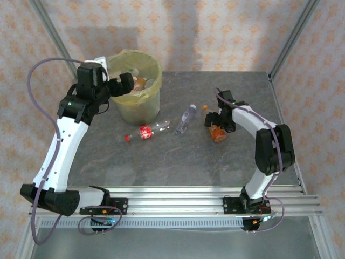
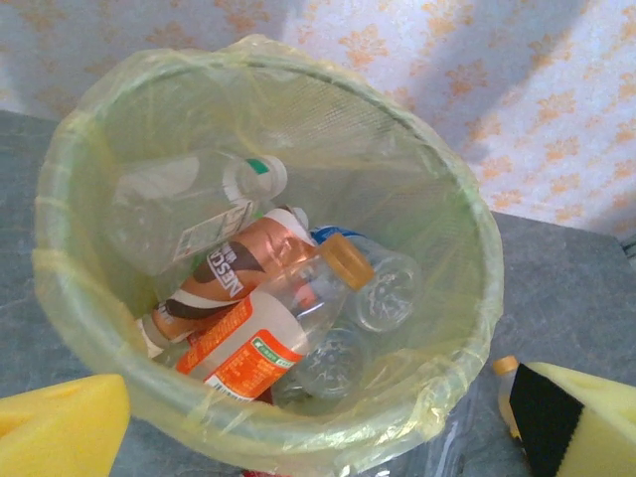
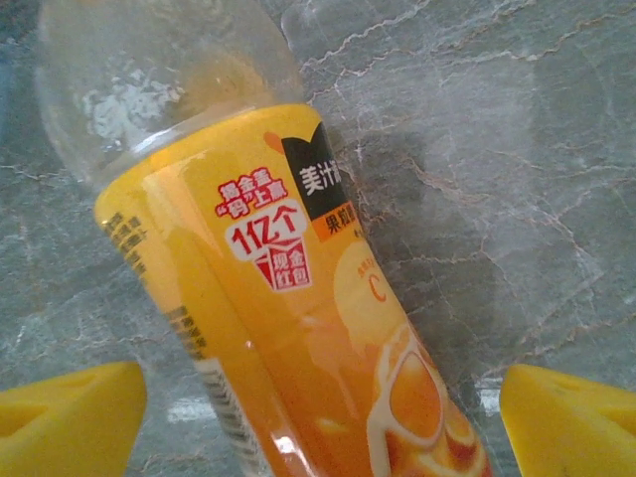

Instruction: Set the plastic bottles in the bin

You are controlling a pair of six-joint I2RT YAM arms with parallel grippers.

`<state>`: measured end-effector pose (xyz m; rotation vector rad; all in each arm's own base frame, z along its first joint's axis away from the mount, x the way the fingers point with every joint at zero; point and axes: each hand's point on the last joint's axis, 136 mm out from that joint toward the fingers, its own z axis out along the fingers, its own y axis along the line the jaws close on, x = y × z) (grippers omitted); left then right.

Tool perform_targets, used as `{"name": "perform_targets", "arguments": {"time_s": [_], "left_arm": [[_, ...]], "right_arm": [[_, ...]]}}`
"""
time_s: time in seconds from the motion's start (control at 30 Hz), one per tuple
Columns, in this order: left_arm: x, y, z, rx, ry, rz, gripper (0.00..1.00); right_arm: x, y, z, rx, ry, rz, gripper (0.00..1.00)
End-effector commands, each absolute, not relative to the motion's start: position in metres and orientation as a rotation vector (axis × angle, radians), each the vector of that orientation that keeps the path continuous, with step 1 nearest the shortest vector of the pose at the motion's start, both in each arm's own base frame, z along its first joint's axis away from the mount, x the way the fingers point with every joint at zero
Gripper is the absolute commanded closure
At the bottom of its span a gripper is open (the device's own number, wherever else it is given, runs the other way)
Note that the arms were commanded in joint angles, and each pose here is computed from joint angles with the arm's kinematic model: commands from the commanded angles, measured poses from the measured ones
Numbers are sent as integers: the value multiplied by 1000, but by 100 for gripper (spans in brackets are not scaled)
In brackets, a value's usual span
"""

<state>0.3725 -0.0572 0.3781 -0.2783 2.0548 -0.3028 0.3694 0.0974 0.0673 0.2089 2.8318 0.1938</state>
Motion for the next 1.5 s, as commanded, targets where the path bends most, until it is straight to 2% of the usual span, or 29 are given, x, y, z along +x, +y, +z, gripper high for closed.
{"name": "perform_targets", "arguments": {"time_s": [0.0,0.27,0.77,0.87,1.0,1.07,1.13,1.47], "left_arm": [[367,-42,399,-390,1937,-312,0],[363,-30,393,-506,1899,-305,0],[374,-36,381,-514,1945,-324,0],[372,-35,381,-519,1945,-319,0],[372,-35,380,-519,1946,-319,0],[371,-34,381,-519,1945,-315,0],[371,-34,380,-520,1946,-312,0],[371,-39,378,-518,1948,-350,0]], "right_arm": [[370,94,60,176,2873,161,9],[368,99,40,175,2935,177,18],[354,113,18,128,2976,104,28],[352,118,19,107,2971,111,32],[353,124,22,87,2953,112,43],[352,126,26,72,2937,107,50],[352,129,33,49,2905,101,53],[348,154,111,-92,2625,212,60]]}}
